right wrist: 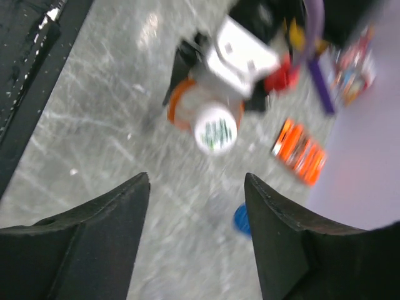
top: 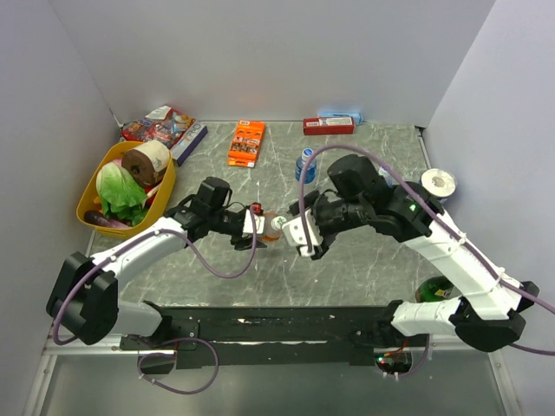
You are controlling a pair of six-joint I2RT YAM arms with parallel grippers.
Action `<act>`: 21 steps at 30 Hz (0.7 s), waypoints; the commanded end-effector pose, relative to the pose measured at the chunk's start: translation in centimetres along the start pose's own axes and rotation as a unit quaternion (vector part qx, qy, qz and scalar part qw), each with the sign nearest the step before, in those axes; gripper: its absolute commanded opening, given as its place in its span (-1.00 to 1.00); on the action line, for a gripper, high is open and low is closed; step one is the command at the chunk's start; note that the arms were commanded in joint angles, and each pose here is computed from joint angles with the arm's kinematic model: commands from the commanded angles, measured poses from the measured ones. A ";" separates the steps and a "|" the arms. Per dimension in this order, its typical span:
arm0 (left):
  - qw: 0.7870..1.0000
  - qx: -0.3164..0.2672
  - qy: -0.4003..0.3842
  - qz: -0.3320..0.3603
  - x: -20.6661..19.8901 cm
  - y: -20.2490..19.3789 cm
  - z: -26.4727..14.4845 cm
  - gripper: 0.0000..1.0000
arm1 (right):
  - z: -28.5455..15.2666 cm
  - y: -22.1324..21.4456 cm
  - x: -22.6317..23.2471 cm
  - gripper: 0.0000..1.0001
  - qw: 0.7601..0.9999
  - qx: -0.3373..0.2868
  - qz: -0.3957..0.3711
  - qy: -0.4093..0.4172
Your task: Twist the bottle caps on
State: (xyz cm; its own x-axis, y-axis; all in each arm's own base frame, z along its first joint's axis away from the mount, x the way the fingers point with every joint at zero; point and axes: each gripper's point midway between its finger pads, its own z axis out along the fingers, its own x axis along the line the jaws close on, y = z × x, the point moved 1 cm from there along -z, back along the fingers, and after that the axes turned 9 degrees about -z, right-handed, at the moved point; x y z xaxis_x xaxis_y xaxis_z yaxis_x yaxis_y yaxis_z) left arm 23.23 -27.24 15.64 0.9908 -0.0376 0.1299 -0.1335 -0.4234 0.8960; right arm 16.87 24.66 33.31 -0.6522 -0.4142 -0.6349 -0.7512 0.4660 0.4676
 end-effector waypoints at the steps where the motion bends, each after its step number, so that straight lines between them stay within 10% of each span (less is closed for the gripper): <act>1: 0.998 -0.018 -0.048 0.026 -1.0 1.4 -0.1 -0.98 | 1.3 2.0 -0.8 0.34 0.995 -0.041 -0.090 0.002; 21: 0.998 -0.006 -0.044 0.052 0.3 2.0 -0.2 -0.98 | 2.9 2.9 -0.9 0.11 0.990 -0.071 -0.110 0.055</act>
State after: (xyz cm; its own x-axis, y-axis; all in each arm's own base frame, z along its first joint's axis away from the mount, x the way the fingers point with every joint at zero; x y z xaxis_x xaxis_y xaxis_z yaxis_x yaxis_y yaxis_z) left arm 22.83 -27.12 15.53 0.9853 -0.1202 0.1215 -0.1637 -0.4589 0.8733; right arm 16.08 28.11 31.88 -0.5113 -0.5758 -0.6380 -0.8578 0.2961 0.4202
